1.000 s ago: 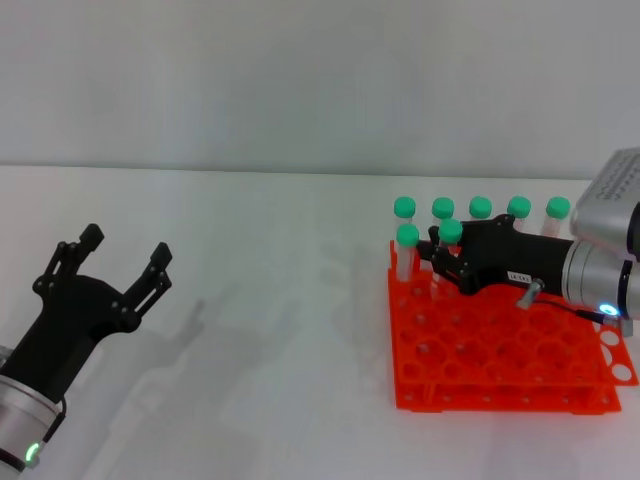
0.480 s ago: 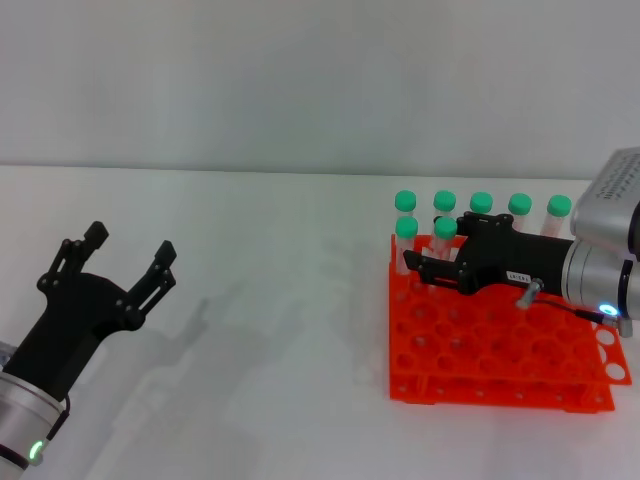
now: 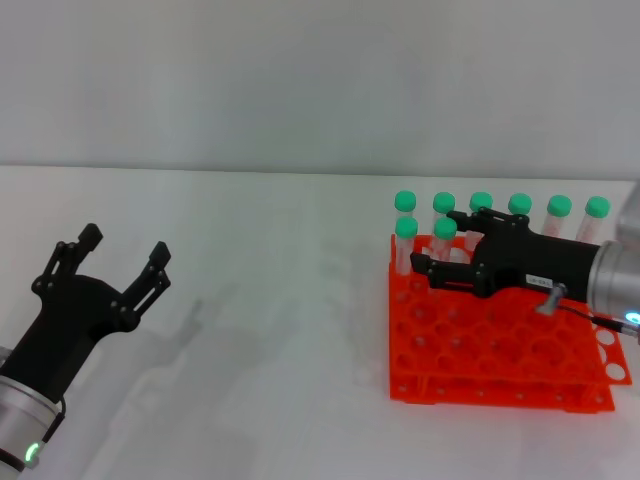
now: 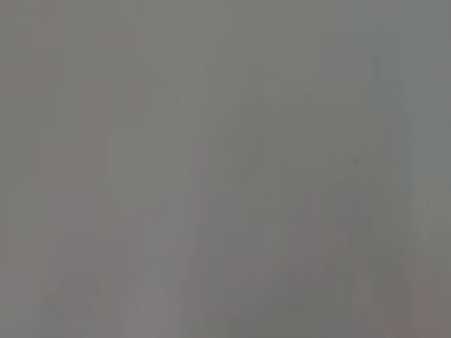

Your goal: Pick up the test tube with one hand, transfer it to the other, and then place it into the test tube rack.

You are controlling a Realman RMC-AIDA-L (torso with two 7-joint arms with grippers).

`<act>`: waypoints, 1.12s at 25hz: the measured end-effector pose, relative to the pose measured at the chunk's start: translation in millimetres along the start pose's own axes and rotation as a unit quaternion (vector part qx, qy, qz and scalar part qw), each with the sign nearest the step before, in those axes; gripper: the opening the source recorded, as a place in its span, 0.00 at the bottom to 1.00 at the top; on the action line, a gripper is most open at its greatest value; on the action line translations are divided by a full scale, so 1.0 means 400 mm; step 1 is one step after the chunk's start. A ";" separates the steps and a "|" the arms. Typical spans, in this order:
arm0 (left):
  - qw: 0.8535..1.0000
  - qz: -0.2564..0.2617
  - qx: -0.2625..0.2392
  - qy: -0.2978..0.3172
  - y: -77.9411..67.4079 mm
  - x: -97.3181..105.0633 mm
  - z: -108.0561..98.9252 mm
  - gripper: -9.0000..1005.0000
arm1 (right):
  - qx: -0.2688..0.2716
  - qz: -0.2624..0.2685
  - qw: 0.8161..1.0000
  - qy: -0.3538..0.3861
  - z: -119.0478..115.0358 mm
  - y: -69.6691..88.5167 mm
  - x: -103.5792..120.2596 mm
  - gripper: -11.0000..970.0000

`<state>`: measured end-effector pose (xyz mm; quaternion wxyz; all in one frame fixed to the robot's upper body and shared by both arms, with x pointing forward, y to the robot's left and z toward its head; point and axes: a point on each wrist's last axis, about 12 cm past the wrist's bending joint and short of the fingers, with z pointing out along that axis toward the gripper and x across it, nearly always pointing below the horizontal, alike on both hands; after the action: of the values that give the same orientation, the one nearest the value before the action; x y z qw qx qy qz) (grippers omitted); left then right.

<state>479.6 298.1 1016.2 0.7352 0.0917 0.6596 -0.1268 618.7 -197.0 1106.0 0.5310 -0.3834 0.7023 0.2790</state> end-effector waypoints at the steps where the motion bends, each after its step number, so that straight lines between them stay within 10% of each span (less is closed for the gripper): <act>1: 1.000 0.000 -0.001 0.000 0.001 0.000 -0.001 0.88 | -0.002 0.003 1.000 -0.006 -0.008 0.000 -0.001 0.88; 7: 1.000 -0.001 -0.012 -0.001 0.008 -0.001 -0.001 0.88 | 0.006 0.040 0.996 -0.079 -0.110 -0.019 0.008 0.88; 12: 1.000 -0.003 -0.028 -0.008 0.017 -0.005 0.002 0.88 | 0.112 0.048 0.983 -0.138 -0.229 -0.063 0.057 0.88; 21: 0.995 -0.030 -0.096 -0.024 0.046 -0.008 -0.011 0.88 | 0.373 0.039 0.903 -0.212 -0.356 -0.078 0.194 0.88; 28: 0.992 -0.060 -0.112 -0.025 0.056 -0.008 -0.004 0.88 | 0.429 0.072 0.882 -0.180 -0.373 -0.078 0.245 0.87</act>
<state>484.6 320.3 1018.5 0.7479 -0.0346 0.6555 -0.0984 551.7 -357.1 1054.1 0.7391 -0.0092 0.6715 0.0520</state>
